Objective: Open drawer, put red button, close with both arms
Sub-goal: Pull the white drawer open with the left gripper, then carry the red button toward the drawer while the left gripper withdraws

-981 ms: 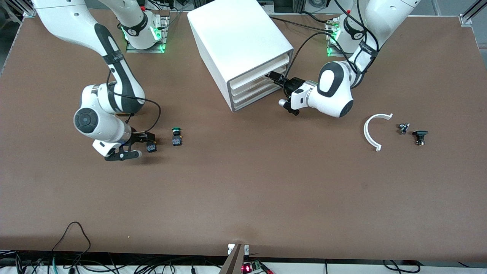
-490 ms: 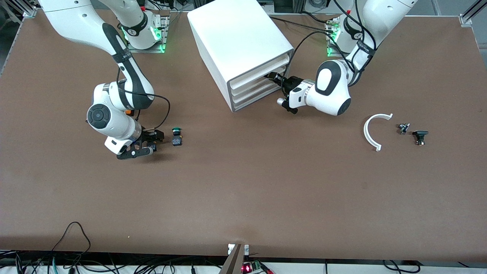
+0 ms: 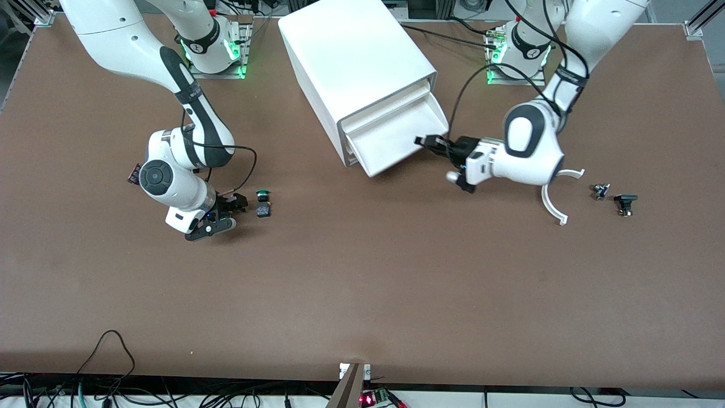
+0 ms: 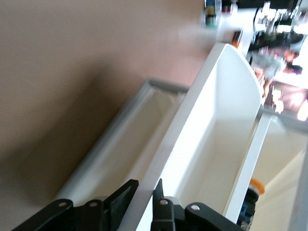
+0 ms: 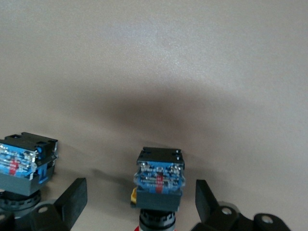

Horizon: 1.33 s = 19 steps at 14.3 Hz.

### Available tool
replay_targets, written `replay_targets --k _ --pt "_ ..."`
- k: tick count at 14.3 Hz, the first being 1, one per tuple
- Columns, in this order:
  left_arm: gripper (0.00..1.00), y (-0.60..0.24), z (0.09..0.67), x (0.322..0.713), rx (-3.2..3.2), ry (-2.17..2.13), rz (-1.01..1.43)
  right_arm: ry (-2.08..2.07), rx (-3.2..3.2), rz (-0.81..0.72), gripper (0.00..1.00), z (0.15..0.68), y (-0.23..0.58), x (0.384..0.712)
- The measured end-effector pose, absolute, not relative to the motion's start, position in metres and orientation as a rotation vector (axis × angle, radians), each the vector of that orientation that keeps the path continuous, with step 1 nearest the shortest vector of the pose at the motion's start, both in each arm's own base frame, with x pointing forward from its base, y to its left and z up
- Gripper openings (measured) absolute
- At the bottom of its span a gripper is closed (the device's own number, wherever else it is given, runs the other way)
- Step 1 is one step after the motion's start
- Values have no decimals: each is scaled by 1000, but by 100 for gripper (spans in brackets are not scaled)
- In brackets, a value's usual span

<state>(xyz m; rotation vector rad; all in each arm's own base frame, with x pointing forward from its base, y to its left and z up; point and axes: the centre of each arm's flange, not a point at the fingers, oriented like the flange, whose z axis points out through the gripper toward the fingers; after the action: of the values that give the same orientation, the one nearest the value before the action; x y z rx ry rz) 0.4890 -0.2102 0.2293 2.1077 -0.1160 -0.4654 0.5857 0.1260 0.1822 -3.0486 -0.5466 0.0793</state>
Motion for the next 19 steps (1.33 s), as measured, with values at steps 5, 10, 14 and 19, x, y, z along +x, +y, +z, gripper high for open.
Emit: replay_targets --k 5,10,14,19 --pt "52 -180 238 516 2154 -41 -358 -590 -3040 85 77 175 126 585" --pt "95 -127 273 546 2226 45 -148 -589 -3042 76 41 179 123 586" --pt "100 -28 336 568 2287 143 81 -603 -3037 7 41 200 128 598" --pt "100 11 439 577 2610 -199 203 -735 -2964 -124 41 303 185 620"
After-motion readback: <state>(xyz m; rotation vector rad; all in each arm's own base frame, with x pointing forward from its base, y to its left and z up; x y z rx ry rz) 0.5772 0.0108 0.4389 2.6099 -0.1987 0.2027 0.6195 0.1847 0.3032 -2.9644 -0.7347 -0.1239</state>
